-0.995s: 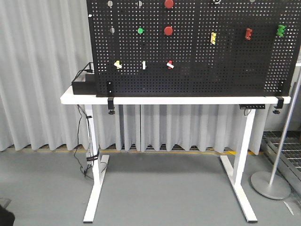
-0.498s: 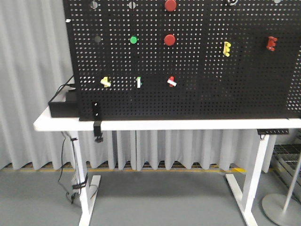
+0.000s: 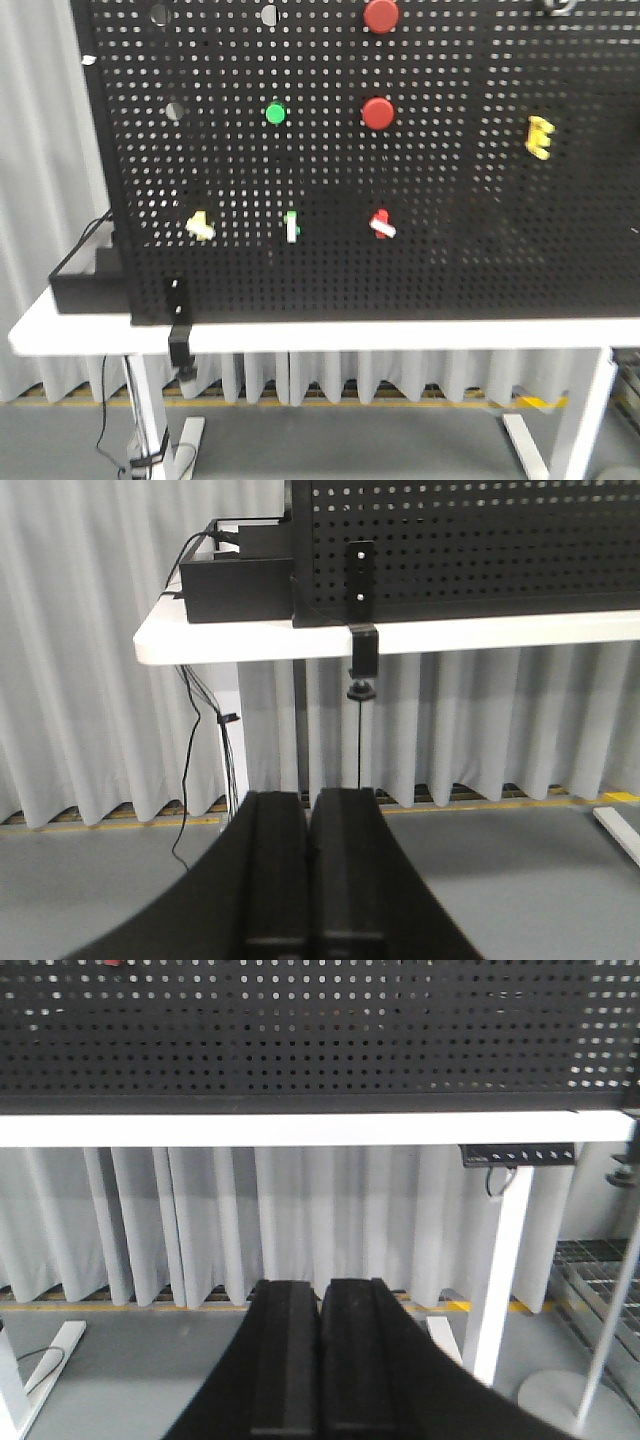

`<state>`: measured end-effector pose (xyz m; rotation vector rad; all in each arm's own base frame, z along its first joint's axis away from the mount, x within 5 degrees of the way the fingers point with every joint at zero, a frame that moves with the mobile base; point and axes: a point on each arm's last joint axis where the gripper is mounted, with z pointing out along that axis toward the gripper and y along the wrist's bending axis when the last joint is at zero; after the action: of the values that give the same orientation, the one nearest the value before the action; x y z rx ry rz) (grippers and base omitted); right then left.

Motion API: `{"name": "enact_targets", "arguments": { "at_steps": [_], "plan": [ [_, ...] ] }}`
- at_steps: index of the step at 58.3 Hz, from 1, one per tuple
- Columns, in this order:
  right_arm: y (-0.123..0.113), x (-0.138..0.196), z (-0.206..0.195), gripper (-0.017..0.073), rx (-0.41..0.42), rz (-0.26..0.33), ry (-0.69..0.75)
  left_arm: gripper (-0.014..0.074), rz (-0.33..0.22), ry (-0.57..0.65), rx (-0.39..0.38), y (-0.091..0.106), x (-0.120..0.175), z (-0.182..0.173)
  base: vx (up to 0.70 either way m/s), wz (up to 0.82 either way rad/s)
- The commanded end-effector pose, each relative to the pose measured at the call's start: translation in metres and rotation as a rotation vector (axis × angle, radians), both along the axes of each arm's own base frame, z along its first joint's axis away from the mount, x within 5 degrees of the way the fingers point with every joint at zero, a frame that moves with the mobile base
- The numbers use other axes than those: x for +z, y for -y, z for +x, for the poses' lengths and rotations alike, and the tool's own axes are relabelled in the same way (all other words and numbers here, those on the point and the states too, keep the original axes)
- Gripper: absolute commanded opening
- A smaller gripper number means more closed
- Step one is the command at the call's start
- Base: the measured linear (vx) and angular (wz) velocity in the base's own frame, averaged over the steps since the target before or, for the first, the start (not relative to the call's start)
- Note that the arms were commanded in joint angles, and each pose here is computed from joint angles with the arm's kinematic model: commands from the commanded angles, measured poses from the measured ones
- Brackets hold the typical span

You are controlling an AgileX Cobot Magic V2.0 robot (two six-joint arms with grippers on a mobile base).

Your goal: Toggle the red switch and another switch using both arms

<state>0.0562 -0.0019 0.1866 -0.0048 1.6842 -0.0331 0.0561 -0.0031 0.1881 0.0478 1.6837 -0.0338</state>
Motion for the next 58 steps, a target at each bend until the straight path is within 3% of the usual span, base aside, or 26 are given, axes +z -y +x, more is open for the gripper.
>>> {"name": "enact_targets", "arguments": {
  "at_steps": [1,58],
  "plan": [
    [-0.0006,0.0064,-0.0001,-0.0006,0.005,-0.014,0.087,0.0002,-0.006,0.078,0.002,-0.0002,0.0017,0.0000,0.35,0.02],
    [-0.0006,0.0065,-0.0001,-0.0006,0.006,-0.014,0.088,0.0002,-0.006,0.078,0.002,-0.0002,0.0017,0.0000,0.25,0.00]
  ]
}}
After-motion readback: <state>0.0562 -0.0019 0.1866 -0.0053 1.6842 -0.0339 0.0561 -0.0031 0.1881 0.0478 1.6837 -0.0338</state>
